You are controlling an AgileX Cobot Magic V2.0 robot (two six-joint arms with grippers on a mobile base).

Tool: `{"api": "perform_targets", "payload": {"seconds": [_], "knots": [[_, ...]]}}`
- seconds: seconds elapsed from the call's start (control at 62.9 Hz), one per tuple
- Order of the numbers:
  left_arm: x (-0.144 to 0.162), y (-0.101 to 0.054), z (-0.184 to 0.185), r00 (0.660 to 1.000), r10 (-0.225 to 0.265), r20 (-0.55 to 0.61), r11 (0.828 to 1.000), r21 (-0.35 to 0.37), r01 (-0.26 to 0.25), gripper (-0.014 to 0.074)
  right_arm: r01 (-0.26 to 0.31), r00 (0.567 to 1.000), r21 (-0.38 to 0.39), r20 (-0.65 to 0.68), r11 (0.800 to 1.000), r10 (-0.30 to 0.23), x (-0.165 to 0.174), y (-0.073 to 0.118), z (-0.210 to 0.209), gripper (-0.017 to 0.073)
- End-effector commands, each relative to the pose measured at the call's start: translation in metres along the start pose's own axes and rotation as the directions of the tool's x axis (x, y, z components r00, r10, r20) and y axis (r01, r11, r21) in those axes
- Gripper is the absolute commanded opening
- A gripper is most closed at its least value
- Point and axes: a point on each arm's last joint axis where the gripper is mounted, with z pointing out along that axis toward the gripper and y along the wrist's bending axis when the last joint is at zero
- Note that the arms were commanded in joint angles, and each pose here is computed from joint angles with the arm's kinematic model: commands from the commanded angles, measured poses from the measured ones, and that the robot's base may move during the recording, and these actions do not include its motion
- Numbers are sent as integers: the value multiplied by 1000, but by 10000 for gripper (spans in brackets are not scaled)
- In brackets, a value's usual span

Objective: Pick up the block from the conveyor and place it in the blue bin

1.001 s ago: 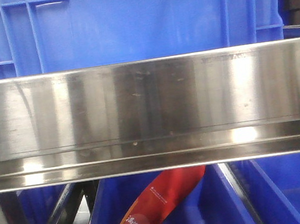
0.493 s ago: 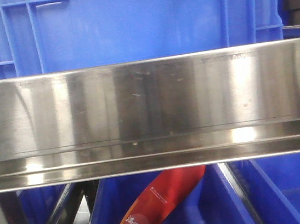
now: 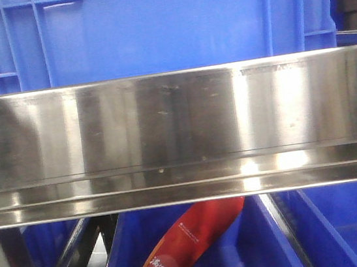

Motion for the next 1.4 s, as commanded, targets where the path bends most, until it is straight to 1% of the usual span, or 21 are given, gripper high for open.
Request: {"api": "perform_targets", "payload": {"seconds": [0.0, 0.064, 0.207, 0.35, 0.493, 0.763, 0.842, 0.89, 0.969, 1.065, 1.16, 1.208, 1.271, 1.383], "knots": [[14, 1, -10, 1000, -7, 21, 1000, -9, 7, -111, -1, 999, 1, 35, 1000, 1, 9, -1, -16, -162], [25, 1, -17, 1000, -7, 23, 1000, -8, 7, -111, 0, 999, -2, 47, 1000, 0, 14, -1, -24, -162], [36, 1, -26, 999, -5, 38, 1000, -8, 6, -111, 4, 997, -12, 82, 1000, -3, 14, 0, -40, -162], [36, 0, -30, 998, -4, 57, 1000, -7, 4, -111, 5, 994, -16, 114, 1000, -4, 12, 1, -47, -162], [34, 1, -30, 997, -4, 78, 1000, -13, 5, -111, 6, 993, -16, 116, 1000, -4, 12, 1, -47, -162], [34, 1, -30, 997, -4, 78, 1000, -13, 5, -111, 5, 994, -15, 110, 1000, -3, 14, 1, -47, -162], [34, 1, -30, 997, -4, 78, 1000, -13, 5, -111, 87, 992, 13, 89, 996, -88, 22, -2, -45, -162], [34, 1, -30, 997, -4, 78, 1000, -13, 5, -111, 115, 988, 28, 100, 993, -117, 26, -4, -46, -162], [34, 1, -30, 997, -4, 80, 1000, -14, 5, -111, 113, 989, 53, 88, 992, -117, 39, -7, -47, -162], [34, 1, -30, 997, -4, 80, 1000, -14, 5, -111, 105, 989, 134, 89, 986, -117, 61, -16, -46, -162], [34, 1, -30, 997, -4, 80, 1000, -14, 5, -111, 93, 976, 234, 170, 968, -135, 82, -26, -46, -162], [34, 1, -30, 997, -4, 80, 1000, -14, 5, -111, 89, 976, 274, 168, 958, -139, 94, -30, -47, -162], [34, 1, -30, 997, -4, 80, 1000, -14, 5, -111, 86, 980, 303, 144, 949, -135, 107, -33, -47, -162], [34, 1, -30, 997, -4, 80, 1000, -14, 5, -111, 84, 984, 323, 123, 943, -130, 125, -36, -49, -162]]}}
